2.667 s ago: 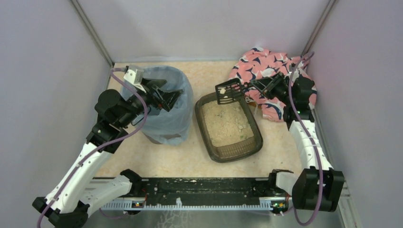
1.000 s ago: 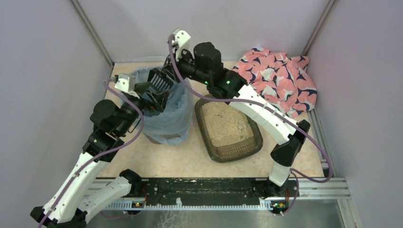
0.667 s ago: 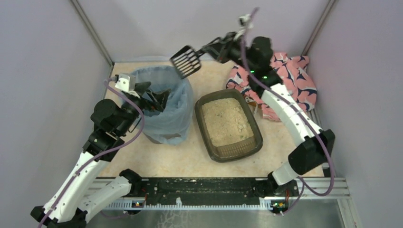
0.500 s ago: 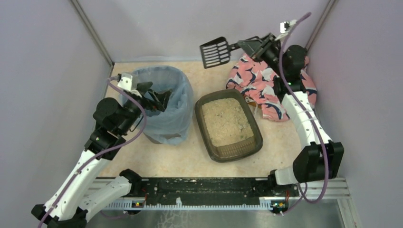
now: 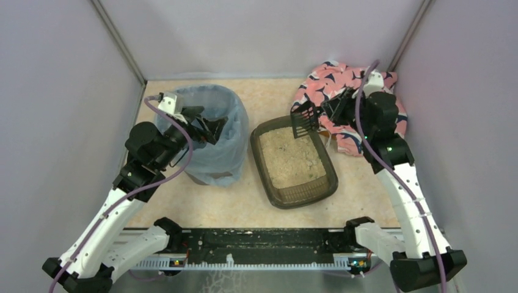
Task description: Clean the litter box
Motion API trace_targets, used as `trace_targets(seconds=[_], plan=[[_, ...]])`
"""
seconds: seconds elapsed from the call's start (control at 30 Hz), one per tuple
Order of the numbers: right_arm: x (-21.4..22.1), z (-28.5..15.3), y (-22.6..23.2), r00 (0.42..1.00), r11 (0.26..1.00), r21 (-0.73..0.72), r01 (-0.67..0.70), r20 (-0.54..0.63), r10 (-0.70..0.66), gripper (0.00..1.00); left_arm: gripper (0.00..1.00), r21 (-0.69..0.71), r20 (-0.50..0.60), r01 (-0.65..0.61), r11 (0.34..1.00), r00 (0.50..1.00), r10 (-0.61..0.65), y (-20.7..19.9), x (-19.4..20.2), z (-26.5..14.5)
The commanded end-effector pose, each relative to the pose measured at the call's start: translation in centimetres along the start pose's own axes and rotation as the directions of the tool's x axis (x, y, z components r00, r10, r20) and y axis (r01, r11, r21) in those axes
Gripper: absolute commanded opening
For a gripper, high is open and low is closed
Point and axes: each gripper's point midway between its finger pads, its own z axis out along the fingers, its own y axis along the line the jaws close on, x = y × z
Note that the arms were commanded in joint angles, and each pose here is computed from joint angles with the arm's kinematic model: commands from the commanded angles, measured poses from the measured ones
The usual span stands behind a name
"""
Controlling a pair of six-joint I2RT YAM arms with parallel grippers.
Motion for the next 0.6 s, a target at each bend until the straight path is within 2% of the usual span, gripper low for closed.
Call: trace_targets(seconds=[0.0, 0.2, 0.37, 0.57], plan=[[4.2, -1.2, -2.6, 0.963, 0.950, 0.187, 0.250, -0.150, -0.223, 0.00, 0.99, 0.068, -0.006, 0.040, 0.997, 0.999, -0.039, -1.3, 0.0, 0.6], [8.8, 0.6, -1.9, 0.874, 0.854, 0.243, 0.461, -0.292, -0.388, 0.00, 0.99, 0.065, -0.022, 0.040, 0.997, 0.999, -0.038, -1.1, 0.7, 0.7], [9.4, 2.7, 0.8, 0.773, 0.722, 0.288, 0.630, -0.319, -0.548, 0.00, 0.99, 0.047, -0.035, 0.039, 0.998, 0.999, -0.038, -0.8, 1.0, 0.9], [10.2, 5.6, 1.9, 0.678, 0.597, 0.321, 0.735, -0.338, -0.653, 0.00, 0.99, 0.040, -0.042, 0.036, 0.999, 0.999, -0.034, -0.6, 1.3, 0.9]])
